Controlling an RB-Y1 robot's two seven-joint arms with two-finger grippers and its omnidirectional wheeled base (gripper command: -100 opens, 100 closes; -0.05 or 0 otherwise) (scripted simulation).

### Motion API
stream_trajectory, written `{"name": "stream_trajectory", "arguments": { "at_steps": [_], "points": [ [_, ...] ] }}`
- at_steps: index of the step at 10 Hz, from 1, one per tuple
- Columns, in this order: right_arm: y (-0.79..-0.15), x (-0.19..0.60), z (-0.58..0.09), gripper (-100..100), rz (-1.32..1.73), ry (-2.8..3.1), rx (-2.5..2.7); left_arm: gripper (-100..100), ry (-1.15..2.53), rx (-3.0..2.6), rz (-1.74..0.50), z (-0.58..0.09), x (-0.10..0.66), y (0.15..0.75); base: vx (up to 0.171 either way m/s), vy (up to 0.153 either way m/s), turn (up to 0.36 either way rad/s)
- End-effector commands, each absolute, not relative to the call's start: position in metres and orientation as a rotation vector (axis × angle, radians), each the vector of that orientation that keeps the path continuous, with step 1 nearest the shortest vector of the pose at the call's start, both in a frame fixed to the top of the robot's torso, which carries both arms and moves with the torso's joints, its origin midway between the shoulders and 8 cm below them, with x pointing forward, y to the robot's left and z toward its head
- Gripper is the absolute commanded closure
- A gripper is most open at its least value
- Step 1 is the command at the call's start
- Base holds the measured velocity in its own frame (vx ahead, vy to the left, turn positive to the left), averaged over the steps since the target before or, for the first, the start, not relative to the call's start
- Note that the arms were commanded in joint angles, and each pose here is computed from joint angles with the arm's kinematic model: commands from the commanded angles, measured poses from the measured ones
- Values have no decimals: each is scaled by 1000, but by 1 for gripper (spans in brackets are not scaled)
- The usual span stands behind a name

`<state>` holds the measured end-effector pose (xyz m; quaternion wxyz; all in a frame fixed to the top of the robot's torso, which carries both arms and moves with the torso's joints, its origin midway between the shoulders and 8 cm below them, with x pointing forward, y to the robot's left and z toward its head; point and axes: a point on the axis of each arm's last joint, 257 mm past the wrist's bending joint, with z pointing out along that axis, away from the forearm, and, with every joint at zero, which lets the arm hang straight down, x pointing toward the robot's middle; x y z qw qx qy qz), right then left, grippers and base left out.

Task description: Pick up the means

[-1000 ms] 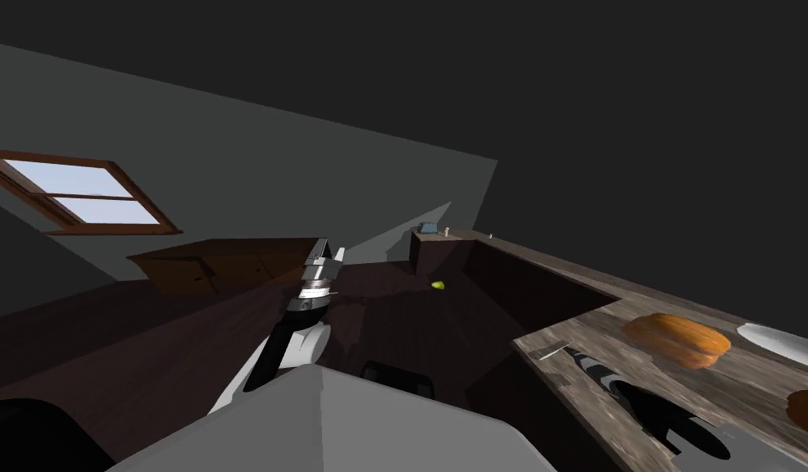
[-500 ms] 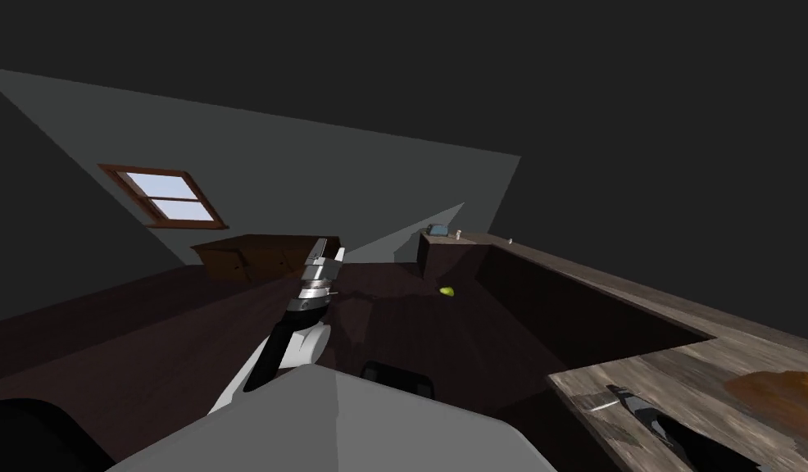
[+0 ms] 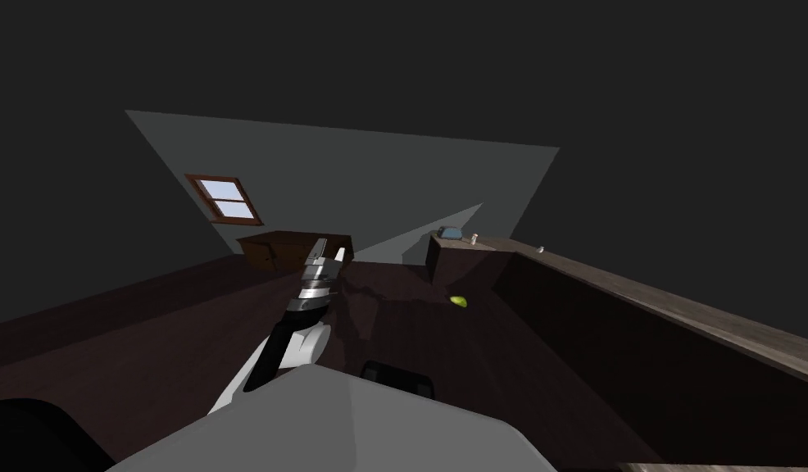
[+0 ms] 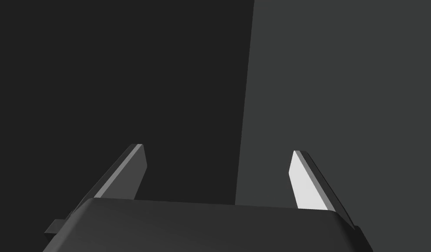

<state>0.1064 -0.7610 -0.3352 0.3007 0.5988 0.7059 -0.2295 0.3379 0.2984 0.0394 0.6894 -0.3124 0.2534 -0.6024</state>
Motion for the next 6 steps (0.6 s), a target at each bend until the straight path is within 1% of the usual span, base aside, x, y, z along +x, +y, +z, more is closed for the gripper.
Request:
{"name": "stream_trajectory", "arguments": {
  "at_steps": [1,2,3,4,6],
  "points": [
    [-767,71,-342,-100,-671,1856,1661,0,567,-699,-1347,39,338,298,117,20,171],
    [-764,84,-337,-100,-650,1863,1634,0,567,-699,-1347,39,338,298,47,6,18],
    [-765,81,-337,0,-654,1860,1640,0,567,-699,-1347,39,338,298,9,1,-2],
    [-767,77,-343,-100,-652,1854,1644,0,567,-699,-1347,39,338,298,7,-21,34],
    [-768,73,-349,-100,-651,1849,1649,0,567,-699,-1347,39,338,298,4,-44,38]
  ]
}}
